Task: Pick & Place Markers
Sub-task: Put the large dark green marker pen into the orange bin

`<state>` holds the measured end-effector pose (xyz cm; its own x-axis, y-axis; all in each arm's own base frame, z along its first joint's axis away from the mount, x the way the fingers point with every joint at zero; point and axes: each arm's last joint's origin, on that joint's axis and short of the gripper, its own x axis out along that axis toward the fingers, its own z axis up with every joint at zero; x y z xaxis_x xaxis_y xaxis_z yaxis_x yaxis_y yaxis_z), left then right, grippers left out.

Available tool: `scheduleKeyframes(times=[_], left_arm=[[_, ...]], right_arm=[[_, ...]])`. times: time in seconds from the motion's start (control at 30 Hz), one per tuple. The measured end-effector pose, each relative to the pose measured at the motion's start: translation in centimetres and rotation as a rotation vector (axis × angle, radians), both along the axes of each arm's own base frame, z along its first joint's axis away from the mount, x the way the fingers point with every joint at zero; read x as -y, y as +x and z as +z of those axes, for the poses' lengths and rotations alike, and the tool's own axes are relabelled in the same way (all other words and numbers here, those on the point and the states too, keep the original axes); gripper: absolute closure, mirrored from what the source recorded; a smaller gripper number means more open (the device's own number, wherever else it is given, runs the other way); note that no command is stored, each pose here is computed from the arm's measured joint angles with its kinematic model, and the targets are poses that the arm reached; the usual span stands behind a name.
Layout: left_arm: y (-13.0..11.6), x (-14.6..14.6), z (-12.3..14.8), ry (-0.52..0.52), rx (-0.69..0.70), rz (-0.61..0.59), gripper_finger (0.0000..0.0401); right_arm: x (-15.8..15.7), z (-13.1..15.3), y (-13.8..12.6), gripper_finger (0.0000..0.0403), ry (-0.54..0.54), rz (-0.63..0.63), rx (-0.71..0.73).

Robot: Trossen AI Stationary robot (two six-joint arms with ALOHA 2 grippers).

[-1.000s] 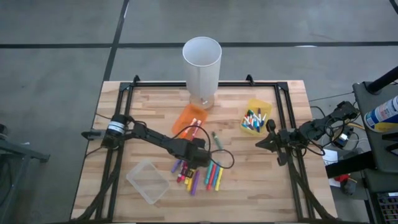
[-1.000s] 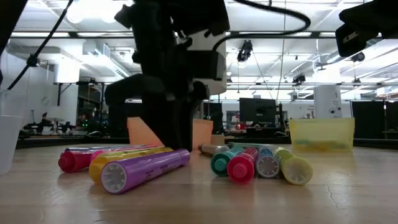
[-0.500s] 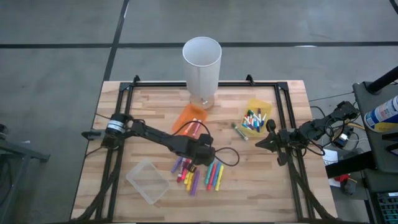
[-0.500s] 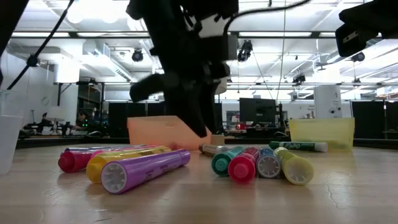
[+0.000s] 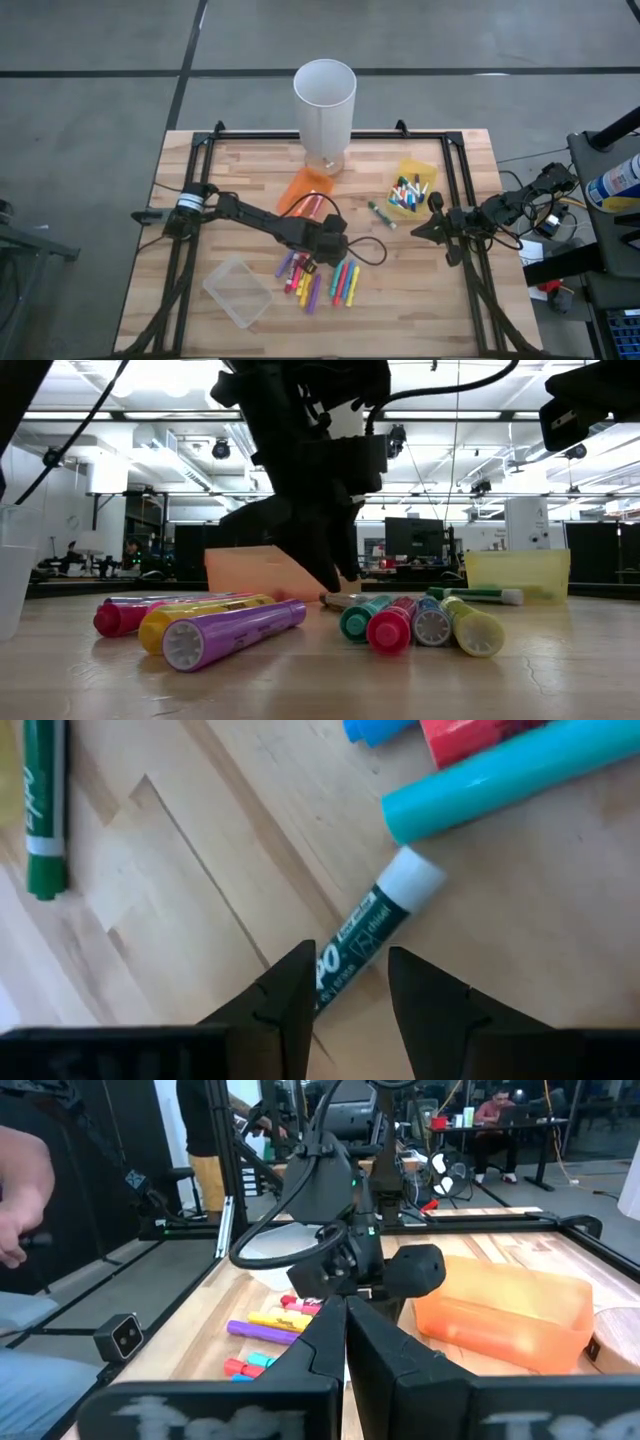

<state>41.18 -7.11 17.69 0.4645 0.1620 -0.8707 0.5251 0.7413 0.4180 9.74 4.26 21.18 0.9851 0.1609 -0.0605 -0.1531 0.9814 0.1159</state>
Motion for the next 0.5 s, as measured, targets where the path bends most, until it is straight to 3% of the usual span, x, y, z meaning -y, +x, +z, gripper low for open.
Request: scheduleKeyframes(times=[0.5], left_arm=[[0.6, -1.0, 0.0, -0.070, 0.034, -0.018, 0.0268]], right_arm=[[0.0, 0.0, 0.0, 0.0394, 0.000, 0.000, 0.000]])
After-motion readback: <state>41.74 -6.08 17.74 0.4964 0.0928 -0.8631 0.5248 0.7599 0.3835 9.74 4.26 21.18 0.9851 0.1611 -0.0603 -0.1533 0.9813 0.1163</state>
